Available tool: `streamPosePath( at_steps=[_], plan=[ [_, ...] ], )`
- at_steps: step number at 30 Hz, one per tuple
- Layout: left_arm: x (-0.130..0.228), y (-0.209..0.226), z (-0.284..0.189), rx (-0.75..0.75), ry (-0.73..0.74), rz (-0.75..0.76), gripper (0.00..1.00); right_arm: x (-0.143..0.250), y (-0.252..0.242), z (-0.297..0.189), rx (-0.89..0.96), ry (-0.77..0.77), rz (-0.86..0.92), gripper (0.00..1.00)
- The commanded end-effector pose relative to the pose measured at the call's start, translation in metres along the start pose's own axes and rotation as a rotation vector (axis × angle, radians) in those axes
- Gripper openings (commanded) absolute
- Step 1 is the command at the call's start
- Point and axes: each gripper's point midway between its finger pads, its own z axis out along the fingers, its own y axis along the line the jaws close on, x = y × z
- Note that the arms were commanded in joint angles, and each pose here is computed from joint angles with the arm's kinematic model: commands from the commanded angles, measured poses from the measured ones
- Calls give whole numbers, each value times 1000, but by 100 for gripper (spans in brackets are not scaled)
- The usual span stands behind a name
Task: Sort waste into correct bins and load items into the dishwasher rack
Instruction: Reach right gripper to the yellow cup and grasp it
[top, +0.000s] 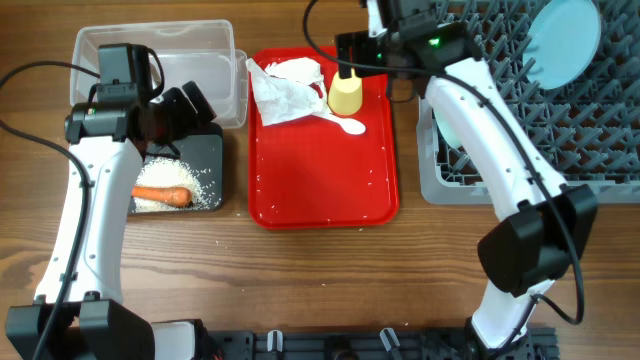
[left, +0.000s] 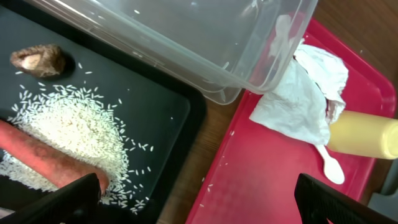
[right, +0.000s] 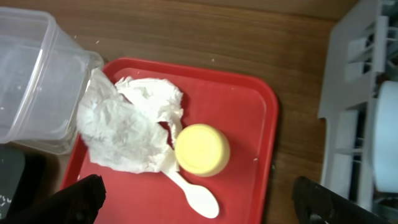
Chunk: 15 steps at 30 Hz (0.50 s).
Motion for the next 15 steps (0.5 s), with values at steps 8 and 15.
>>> streamPosePath(
  at_steps=[8,15],
  plan=[
    [-25,-52,-11,252,-80,51,100,-14,-10,25,-144,-24,80,100],
    [-11,-62,-10,256,-45,78,100,29,-1,120,-245,94,88,99]
  ],
)
